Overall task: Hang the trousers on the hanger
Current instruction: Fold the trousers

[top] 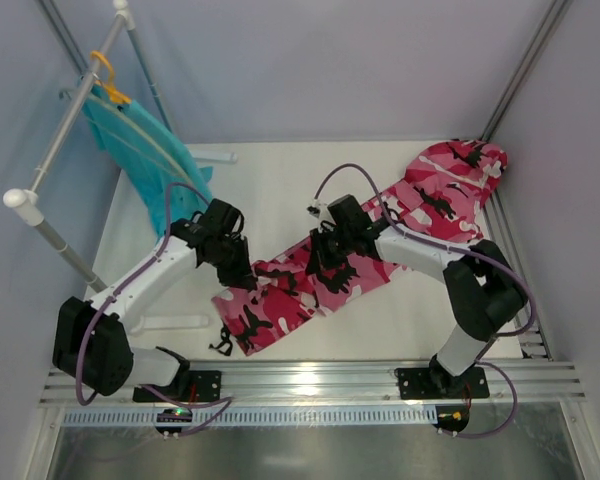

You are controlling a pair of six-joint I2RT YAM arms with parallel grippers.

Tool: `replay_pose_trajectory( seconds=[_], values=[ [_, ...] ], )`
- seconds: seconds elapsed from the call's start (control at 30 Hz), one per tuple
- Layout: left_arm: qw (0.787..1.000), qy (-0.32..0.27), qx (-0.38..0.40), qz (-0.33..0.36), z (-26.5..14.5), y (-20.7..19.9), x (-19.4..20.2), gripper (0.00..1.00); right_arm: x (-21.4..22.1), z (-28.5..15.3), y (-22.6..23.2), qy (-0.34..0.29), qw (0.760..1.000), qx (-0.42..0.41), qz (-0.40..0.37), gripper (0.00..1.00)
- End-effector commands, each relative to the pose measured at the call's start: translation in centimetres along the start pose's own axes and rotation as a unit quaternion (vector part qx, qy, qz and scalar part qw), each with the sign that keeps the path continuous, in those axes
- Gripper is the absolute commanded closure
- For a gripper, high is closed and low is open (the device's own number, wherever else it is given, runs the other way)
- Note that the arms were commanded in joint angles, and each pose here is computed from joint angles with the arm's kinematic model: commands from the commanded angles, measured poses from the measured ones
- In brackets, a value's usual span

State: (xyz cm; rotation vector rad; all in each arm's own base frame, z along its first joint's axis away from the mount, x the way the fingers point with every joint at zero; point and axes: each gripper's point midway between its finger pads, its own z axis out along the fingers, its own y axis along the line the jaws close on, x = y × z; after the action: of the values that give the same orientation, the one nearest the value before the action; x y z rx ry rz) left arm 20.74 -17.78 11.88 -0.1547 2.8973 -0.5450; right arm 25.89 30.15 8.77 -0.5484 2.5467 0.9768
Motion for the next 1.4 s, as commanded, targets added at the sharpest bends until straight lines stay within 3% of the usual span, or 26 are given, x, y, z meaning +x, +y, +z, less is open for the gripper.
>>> replay_pose_trajectory(
  seconds=[0.0, 0.23, 0.37, 0.57, 0.7, 0.9, 1.1, 1.37],
  values=[
    [0.987, 0.033, 0.157, -0.004, -0.6, -4.4, 0.2, 1.00, -4.4, 0.2, -0.8, -0.057, 0.997, 0.033, -0.043, 0.96],
    [0.981, 0.052, 0.182, -0.040, -0.4, -4.9, -1.3, 0.99, -5.9, -3.3, 1.2, -0.172, 0.980, 0.028, -0.096, 0.57],
    [0.974, 0.051, 0.207, -0.072, -0.7, -4.8, -2.4, 0.99, -4.8, -5.1, 4.4, -0.268, 0.945, -0.002, -0.190, 0.49],
    [0.966, 0.051, 0.232, -0.099, -0.8, -5.3, -3.7, 0.99, -2.4, -3.9, 10.4, -0.306, 0.905, -0.079, -0.287, 0.39],
    [0.965, 0.051, 0.234, -0.111, -1.1, -5.0, -4.1, 0.99, -1.6, -1.8, 11.1, -0.306, 0.901, -0.083, -0.297, 0.26],
    [0.964, 0.042, 0.229, -0.128, -1.5, -4.0, -4.8, 0.99, -1.6, 2.4, 10.9, -0.311, 0.904, -0.048, -0.289, 0.26],
    [0.961, 0.027, 0.223, -0.160, -1.4, -3.4, -5.7, 0.99, -2.6, 2.8, 10.6, -0.378, 0.895, -0.011, -0.237, 0.26],
    [0.954, 0.022, 0.239, -0.183, -1.0, -3.6, -6.1, 1.00, -2.5, 5.5, 10.7, -0.395, 0.898, 0.001, -0.195, 0.26]
  ],
)
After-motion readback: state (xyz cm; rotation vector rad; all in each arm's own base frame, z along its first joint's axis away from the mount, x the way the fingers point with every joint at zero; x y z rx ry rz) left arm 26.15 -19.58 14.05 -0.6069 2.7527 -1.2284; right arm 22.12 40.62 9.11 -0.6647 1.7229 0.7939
